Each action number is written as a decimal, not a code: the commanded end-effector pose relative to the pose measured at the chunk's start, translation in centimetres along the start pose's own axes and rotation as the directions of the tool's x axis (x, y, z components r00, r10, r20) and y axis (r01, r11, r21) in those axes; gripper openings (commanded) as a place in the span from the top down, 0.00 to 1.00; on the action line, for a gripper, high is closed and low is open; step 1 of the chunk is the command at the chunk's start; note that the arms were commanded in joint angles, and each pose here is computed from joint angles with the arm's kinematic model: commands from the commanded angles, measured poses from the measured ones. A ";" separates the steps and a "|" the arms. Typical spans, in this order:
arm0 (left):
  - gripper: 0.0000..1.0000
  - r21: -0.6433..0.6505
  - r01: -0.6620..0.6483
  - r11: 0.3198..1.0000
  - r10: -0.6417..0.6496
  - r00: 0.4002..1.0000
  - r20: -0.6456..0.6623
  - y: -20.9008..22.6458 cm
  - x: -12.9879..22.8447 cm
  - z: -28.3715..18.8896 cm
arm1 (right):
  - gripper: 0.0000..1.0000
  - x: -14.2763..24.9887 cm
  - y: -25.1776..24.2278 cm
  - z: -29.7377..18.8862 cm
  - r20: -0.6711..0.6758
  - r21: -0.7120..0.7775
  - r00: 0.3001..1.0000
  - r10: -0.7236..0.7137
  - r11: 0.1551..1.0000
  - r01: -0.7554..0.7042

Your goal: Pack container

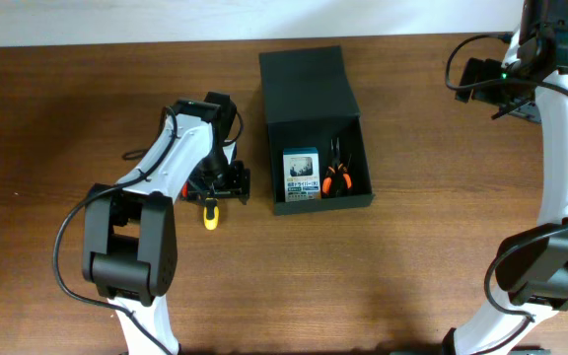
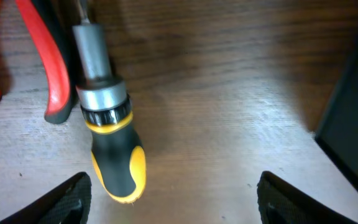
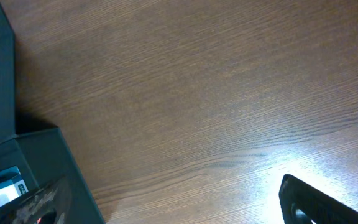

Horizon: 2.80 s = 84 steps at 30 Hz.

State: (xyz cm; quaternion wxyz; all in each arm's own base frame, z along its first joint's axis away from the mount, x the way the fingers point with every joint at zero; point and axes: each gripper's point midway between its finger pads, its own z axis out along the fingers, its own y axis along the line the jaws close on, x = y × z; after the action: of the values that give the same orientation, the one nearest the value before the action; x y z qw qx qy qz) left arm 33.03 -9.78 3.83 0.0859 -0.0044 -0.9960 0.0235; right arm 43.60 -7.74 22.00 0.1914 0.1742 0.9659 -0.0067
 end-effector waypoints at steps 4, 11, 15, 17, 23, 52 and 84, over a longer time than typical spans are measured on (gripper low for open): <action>0.26 -0.069 0.022 0.997 -0.020 0.999 0.025 1.7 -0.4 1.3 | 0.01 -0.1 0.4 0.0 0.004 -0.009 1.000 0.004 1.000 -0.004; 0.29 -0.054 0.040 0.998 -0.036 0.997 0.075 2.2 -1.9 2.1 | 0.01 -0.1 0.4 0.0 0.005 -0.009 1.000 0.003 1.000 -0.003; 0.35 -0.049 0.040 0.998 -0.036 0.995 0.090 2.2 -2.5 2.5 | 0.01 -0.1 0.4 0.0 0.004 -0.009 1.000 0.004 1.000 -0.004; 0.38 -0.032 0.038 0.999 -0.035 0.996 0.081 1.9 -2.5 2.8 | 0.01 -0.1 0.4 0.0 0.005 -0.009 1.000 0.004 1.000 -0.004; 0.39 0.006 0.034 0.999 -0.034 0.999 0.035 1.2 -2.0 4.0 | 0.01 -0.1 0.4 0.0 0.004 -0.009 1.000 0.004 1.000 -0.004; 0.98 0.021 0.023 1.000 -0.024 0.996 0.090 0.6 -3.7 2.2 | 0.01 -0.1 0.4 0.0 0.005 -0.009 1.000 0.004 1.000 -0.004; 0.98 -0.227 -0.634 0.739 0.581 0.430 0.691 -16.8 -5.0 -20.2 | 0.01 -0.1 0.4 0.0 0.005 -0.009 1.000 0.004 1.000 -0.004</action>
State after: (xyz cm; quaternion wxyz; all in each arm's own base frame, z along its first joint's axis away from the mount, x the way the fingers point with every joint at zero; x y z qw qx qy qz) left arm 41.20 -23.45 23.57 -0.3140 -0.3173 -0.8911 0.0823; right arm 43.60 -7.74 22.00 0.1914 0.1740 0.9659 -0.0067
